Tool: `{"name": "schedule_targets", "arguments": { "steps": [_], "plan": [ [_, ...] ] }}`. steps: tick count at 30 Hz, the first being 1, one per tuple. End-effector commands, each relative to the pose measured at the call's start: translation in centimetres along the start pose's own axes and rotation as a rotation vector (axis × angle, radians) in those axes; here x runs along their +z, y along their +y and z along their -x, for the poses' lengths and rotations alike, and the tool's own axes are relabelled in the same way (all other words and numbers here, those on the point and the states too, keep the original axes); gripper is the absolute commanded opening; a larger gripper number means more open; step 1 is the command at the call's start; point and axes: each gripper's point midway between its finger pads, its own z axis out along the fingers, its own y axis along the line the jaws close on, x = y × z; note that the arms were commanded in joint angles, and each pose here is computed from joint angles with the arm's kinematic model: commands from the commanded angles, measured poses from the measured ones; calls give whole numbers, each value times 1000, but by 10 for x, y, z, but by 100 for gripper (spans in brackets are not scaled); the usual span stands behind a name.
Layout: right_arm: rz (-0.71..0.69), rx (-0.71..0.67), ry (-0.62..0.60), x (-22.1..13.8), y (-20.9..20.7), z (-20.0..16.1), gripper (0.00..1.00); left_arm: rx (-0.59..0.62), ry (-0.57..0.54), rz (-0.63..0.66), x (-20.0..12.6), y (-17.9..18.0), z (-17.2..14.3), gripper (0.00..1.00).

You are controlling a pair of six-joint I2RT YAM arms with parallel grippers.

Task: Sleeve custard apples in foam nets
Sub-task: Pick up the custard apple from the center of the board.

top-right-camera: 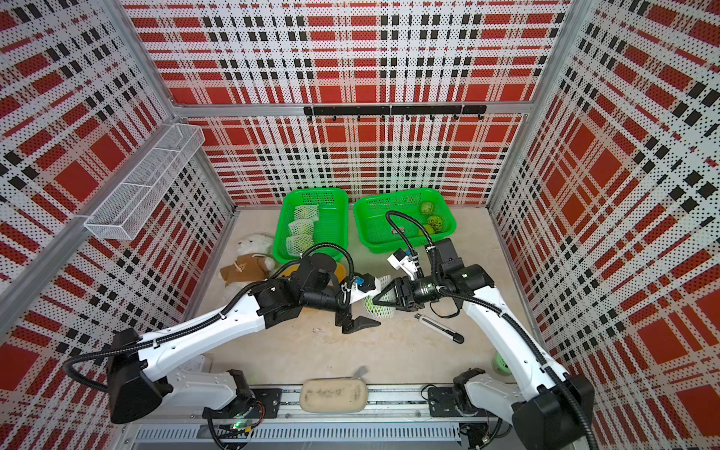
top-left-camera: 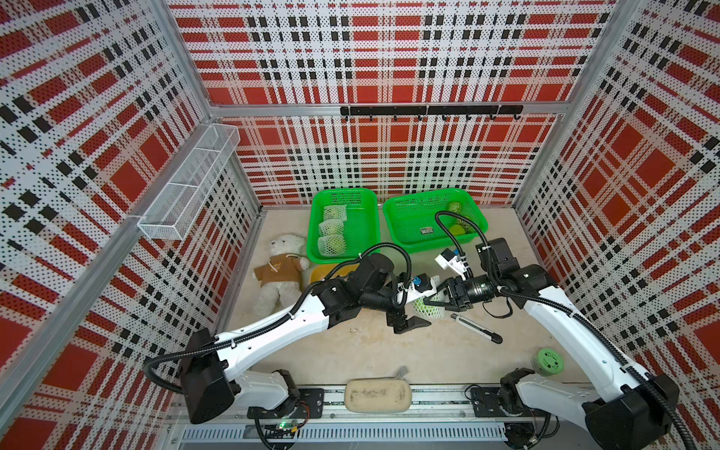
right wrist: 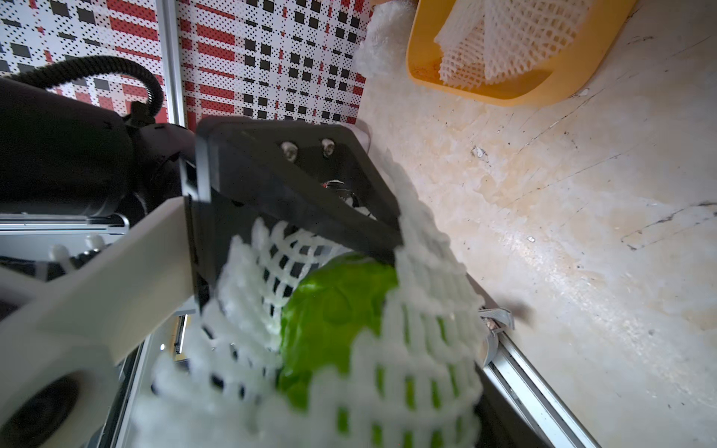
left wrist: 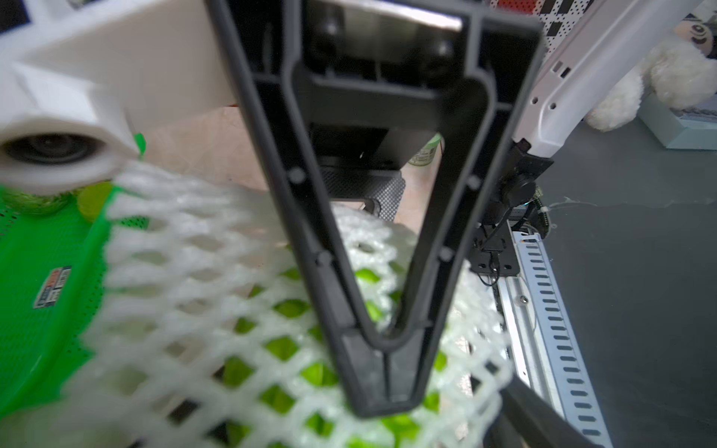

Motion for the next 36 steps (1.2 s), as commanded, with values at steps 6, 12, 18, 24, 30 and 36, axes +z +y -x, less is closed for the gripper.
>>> {"name": "schedule_targets", "arguments": {
  "steps": [6, 12, 18, 24, 30, 36],
  "plan": [
    [7, -52, -49, -4, 10, 18, 54, 79, -170, -26, -6, -17, 38, 79],
    [8, -48, -46, -3, 8, 18, 55, 93, -228, -19, -10, -17, 48, 63],
    [25, -50, -52, -1, 8, 22, 62, 92, -240, -17, -11, -15, 50, 48],
    [37, -65, -78, 1, 5, 31, 92, 47, -250, -10, -13, -3, 49, 44],
    [20, -57, -139, -11, -6, 39, 100, -13, -234, 38, -17, 22, 37, 44],
    [37, -60, -202, -23, -9, 45, 100, -89, -201, 138, -19, 57, 23, 43]
  ]
}}
